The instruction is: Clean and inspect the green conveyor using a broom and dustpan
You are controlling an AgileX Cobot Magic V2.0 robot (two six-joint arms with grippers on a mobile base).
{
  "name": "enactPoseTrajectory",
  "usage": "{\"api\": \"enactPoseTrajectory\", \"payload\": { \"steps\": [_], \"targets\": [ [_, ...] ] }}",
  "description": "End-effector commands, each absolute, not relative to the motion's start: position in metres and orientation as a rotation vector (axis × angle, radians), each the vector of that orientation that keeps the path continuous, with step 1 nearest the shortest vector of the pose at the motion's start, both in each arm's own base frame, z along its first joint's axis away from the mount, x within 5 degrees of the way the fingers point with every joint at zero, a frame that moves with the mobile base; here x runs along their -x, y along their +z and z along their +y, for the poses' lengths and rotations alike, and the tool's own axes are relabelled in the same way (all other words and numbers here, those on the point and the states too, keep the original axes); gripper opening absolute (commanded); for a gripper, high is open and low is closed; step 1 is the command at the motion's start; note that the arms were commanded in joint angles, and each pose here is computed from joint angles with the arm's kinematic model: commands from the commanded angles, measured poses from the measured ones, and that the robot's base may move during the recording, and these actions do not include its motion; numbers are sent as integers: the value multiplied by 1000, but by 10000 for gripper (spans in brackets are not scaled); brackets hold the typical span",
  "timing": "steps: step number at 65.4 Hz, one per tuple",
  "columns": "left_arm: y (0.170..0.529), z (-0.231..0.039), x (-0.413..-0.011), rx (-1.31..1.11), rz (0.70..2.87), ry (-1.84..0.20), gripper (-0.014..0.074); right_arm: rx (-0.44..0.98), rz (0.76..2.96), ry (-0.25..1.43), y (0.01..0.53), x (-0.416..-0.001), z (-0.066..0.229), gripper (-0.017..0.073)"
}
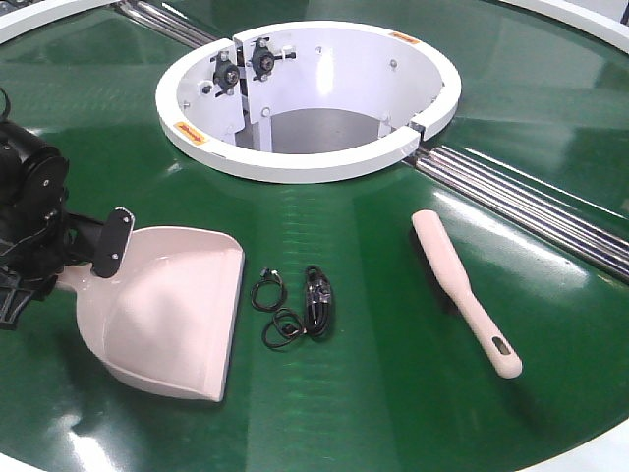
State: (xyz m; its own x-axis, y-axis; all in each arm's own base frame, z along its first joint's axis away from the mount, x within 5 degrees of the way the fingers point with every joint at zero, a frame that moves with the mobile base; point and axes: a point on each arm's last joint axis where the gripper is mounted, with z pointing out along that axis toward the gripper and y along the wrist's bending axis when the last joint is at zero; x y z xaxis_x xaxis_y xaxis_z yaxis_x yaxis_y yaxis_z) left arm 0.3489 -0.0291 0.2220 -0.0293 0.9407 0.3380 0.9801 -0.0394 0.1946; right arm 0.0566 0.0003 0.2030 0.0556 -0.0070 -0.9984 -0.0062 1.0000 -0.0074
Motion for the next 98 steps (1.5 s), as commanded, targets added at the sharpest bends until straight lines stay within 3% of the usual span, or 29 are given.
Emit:
{"api": "enactPoseTrajectory", "payload": {
  "steps": [1, 47, 98],
  "targets": [
    [243, -28, -348, 2086, -2154, -686, -7, 19, 1429, -11, 209, -55, 1, -9],
    [230, -45, -367, 2004, -2172, -611, -7, 19, 1429, -11, 209, -55, 1, -9],
    [234, -41, -366, 1988, -2115, -669, -6, 19, 1429, -11, 209, -55, 1, -9]
  ]
}}
